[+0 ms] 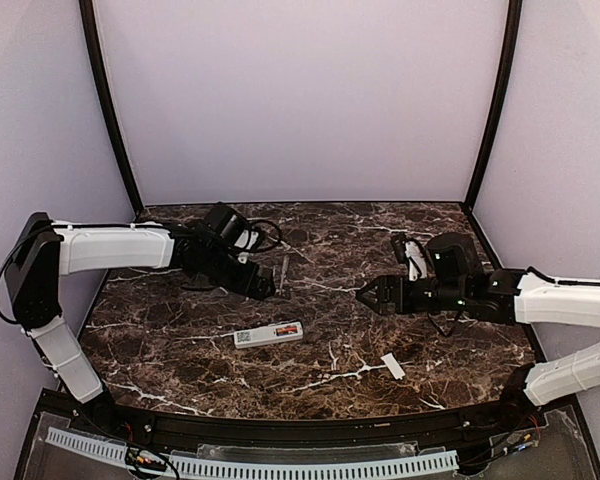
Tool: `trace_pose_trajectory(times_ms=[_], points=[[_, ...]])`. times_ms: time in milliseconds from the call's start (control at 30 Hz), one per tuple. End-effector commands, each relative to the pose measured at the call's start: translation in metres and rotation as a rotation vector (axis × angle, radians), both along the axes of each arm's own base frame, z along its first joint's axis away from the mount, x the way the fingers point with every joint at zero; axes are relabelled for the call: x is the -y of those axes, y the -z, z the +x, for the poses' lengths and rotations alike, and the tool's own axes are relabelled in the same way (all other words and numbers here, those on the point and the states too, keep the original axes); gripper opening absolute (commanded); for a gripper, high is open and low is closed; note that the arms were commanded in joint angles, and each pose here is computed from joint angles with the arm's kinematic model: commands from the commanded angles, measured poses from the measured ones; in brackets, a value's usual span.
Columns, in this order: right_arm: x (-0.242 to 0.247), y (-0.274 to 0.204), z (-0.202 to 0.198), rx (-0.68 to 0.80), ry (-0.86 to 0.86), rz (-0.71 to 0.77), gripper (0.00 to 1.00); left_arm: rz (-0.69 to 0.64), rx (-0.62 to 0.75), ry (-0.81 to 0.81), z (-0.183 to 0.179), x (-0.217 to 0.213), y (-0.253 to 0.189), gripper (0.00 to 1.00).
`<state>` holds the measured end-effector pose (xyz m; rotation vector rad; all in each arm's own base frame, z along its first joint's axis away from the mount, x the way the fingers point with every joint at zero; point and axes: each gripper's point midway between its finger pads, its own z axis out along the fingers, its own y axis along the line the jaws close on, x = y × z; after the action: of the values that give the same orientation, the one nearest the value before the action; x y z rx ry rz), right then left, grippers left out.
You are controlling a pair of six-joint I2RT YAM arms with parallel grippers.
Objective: Unload the batteries from the remote control
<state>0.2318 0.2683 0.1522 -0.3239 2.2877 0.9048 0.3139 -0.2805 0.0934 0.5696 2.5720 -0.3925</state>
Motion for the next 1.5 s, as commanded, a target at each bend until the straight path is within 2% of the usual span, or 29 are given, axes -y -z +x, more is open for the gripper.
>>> trace_pose_trajectory(times_ms=[0, 167, 400, 600, 1000, 1467], points=[[0.001, -0.001, 0.023, 0.119, 0.017, -0.027, 0.99, -0.076, 0.052, -0.002, 0.039, 0.016, -0.014, 0.99], [0.001, 0.013, 0.035, 0.152, 0.015, -0.093, 0.99, -0.056, 0.074, 0.026, 0.062, 0.032, -0.016, 0.96], [0.003, 0.030, 0.040, 0.122, 0.031, -0.136, 0.98, 0.037, 0.020, 0.006, 0.079, 0.035, 0.020, 0.77], [0.000, 0.040, 0.043, 0.090, 0.020, -0.151, 0.95, 0.100, 0.025, -0.015, 0.093, 0.037, 0.034, 0.68], [0.005, 0.051, 0.049, 0.026, 0.021, -0.124, 0.92, 0.138, 0.022, -0.007, 0.105, 0.059, 0.060, 0.54], [0.006, 0.054, 0.052, 0.003, 0.013, -0.109, 0.91, 0.164, 0.001, 0.000, 0.105, 0.066, 0.074, 0.26]])
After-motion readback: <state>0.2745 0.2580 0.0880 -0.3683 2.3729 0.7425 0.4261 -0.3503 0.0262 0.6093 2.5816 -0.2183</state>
